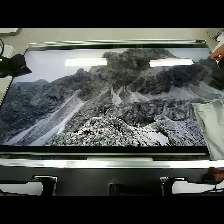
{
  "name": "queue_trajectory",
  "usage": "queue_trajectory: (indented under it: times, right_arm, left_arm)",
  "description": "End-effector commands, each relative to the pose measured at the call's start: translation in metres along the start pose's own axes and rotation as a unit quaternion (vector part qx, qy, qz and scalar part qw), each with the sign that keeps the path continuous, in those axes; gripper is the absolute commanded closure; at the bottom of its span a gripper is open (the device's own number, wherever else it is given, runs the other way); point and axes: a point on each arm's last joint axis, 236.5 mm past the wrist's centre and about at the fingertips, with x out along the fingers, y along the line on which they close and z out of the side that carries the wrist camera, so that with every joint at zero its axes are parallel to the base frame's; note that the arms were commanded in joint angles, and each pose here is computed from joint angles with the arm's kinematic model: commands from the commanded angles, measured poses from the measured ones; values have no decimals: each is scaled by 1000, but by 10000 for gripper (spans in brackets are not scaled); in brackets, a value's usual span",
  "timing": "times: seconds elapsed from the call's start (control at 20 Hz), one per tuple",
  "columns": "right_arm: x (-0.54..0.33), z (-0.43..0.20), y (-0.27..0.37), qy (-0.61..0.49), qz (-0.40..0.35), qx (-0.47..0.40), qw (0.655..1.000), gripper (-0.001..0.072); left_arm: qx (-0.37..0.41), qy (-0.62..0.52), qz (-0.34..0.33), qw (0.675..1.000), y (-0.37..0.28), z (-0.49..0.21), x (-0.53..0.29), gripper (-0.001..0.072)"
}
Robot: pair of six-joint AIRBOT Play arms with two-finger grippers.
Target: Fold the clothes and pants, and hang the long-sleeved shirts on hangers.
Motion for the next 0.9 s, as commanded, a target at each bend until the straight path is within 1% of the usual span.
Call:
queue_trajectory:
  times: [0.0,0.1,0.15,0.25,0.45,0.85]
  right_arm:
    - [0,13,157,-81,88,-178,977,682]
    - [-9,5,220,-111,118,-227,960,682]
    - [-10,-3,240,-112,127,-245,955,683]
    - [-1,-24,262,-94,143,-248,953,683]
    - [-1,-33,261,-114,142,-241,953,684]
    - [-10,-31,260,-125,140,-244,951,682]
  left_arm:
    - [49,-43,8,998,5,15,-22,691]
    - [68,-63,10,996,1,16,-37,691]
    - [66,-76,11,995,0,17,-43,691]
    - [66,-88,12,994,-1,10,-48,691]
    - [69,-82,-23,994,-15,-7,-42,691]
    - [67,-76,-29,994,-17,-9,-40,688]
